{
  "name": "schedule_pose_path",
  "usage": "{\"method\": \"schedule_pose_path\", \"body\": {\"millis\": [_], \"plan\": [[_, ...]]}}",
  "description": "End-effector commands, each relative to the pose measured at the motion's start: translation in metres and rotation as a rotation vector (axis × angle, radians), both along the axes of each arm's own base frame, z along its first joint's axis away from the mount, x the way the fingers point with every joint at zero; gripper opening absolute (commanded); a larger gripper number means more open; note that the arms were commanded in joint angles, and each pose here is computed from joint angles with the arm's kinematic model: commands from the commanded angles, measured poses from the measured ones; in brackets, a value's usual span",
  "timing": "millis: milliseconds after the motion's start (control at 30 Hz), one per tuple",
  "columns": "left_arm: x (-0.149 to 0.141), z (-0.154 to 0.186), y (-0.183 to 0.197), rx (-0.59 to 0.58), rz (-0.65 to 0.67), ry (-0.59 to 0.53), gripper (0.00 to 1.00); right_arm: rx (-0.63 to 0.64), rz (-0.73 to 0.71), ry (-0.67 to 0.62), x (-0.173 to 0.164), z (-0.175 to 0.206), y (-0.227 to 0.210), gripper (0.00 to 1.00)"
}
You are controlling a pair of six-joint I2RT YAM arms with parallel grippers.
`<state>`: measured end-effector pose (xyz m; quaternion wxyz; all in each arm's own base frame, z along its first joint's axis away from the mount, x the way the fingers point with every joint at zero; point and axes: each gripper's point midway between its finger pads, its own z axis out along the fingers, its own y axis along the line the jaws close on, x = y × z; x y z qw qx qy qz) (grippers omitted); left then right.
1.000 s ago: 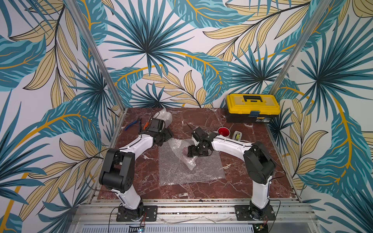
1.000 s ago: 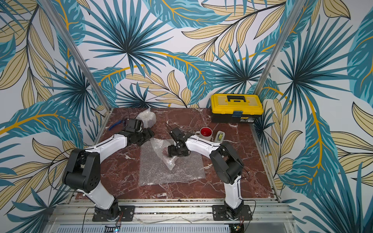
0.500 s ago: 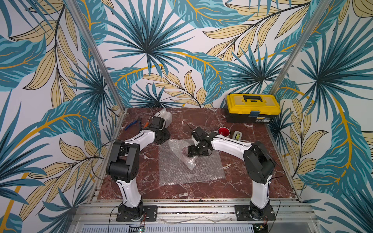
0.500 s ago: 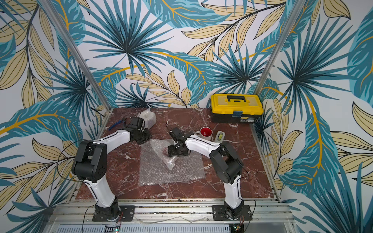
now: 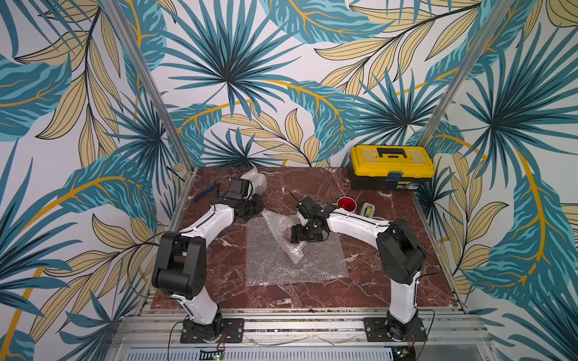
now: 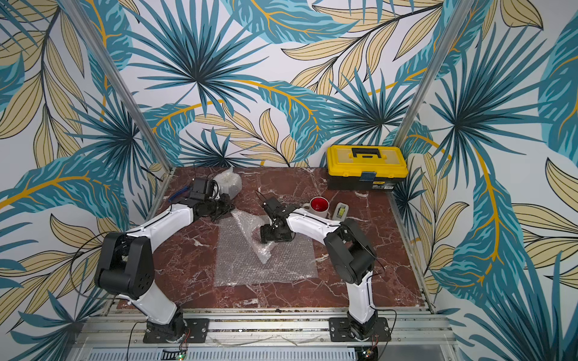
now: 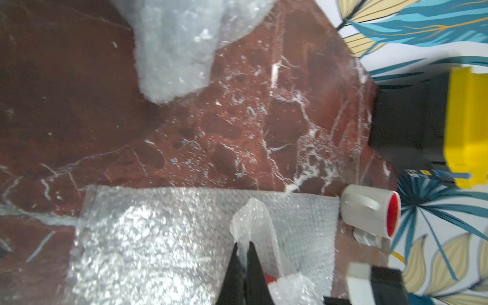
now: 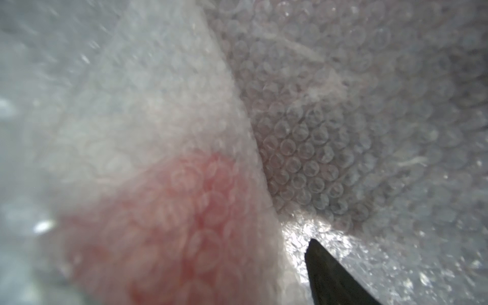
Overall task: Wrap mugs in bubble wrap
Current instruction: Wrap the mug in bubble wrap.
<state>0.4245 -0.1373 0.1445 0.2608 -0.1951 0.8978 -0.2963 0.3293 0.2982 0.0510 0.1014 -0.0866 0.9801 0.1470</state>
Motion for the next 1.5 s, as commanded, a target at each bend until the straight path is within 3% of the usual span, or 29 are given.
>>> {"method": "schedule_pose_path", "body": {"millis": [0,533,933,1467], "plan": [[-0.005,0.026,-0.008,-0.065,-0.045,-0.108,0.00,-0.159,-0.004,0.098,-0.020,-0.036,-0.029,0.78],[-0.080,0.059,-0.069,-0.177,-0.204,-0.201,0.00,-0.131,-0.013,0.115,-0.018,-0.035,-0.021,0.78],[-0.111,0.023,-0.096,-0.169,-0.260,-0.155,0.00,0.088,-0.038,0.006,-0.005,0.034,0.005,0.78],[-0.131,-0.030,-0.122,-0.071,-0.364,-0.059,0.00,-0.029,-0.128,-0.128,-0.003,0.076,-0.044,0.78]]}}
